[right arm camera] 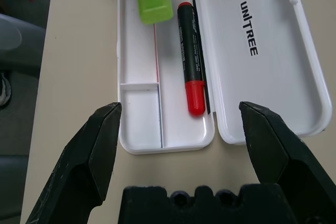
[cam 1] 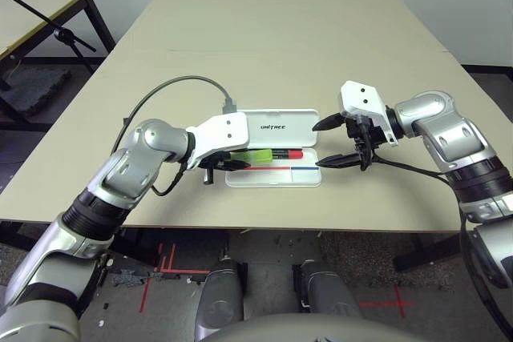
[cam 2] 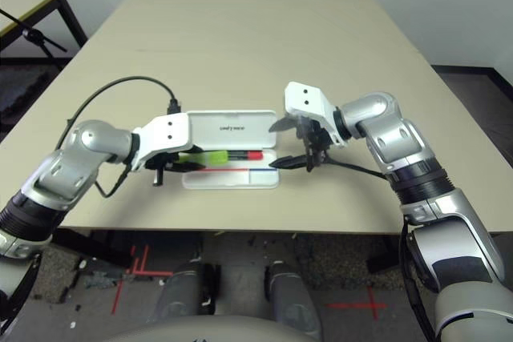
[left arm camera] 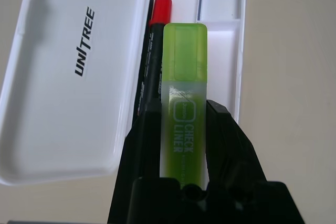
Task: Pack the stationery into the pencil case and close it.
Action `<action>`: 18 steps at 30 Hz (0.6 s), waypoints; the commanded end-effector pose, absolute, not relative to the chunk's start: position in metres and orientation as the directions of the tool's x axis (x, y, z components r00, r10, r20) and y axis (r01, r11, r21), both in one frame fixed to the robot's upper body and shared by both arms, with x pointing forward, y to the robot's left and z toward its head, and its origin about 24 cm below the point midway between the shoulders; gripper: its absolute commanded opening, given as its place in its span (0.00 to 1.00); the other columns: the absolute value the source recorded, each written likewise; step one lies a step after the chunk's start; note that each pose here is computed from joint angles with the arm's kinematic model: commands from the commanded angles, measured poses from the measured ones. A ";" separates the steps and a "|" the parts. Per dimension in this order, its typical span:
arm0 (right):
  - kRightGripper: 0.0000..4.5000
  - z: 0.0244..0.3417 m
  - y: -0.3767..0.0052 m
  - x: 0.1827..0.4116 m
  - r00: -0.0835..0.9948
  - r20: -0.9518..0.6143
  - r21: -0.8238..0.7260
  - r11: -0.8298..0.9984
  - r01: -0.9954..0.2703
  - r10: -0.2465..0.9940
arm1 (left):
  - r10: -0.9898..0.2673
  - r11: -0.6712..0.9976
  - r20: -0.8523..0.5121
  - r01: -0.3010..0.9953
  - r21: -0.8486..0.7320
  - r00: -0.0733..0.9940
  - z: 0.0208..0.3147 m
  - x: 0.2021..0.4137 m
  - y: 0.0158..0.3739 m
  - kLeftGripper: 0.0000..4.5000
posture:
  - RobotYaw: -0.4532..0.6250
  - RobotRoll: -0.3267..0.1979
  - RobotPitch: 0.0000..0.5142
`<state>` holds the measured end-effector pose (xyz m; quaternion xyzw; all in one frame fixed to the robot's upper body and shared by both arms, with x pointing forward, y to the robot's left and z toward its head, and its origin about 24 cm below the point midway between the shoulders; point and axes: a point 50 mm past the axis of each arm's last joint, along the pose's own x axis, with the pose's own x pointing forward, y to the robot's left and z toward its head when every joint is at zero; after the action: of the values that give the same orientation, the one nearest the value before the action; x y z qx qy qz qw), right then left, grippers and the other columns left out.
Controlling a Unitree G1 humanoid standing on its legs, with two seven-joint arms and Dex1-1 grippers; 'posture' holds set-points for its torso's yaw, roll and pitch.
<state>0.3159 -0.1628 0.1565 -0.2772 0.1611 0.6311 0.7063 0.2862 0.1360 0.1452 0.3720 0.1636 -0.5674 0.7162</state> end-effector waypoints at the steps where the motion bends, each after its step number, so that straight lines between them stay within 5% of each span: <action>1: 1.00 0.159 -0.166 0.317 0.171 -0.584 -0.207 0.059 -0.977 0.794 | -0.678 0.079 -0.673 0.939 0.333 0.296 0.143 0.287 0.129 0.24 | 0.43 0.62 0.02; 18: 1.00 0.152 -0.167 0.318 0.184 -0.597 -0.208 0.071 -0.976 0.780 | -0.680 0.043 -0.699 0.963 0.265 0.223 0.125 0.280 0.109 0.24 | 0.41 0.62 0.03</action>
<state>0.3177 -0.1647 0.1557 -0.2889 0.1609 0.6197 0.7118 0.2796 0.1115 0.1259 0.3494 0.1956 -0.5938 0.6979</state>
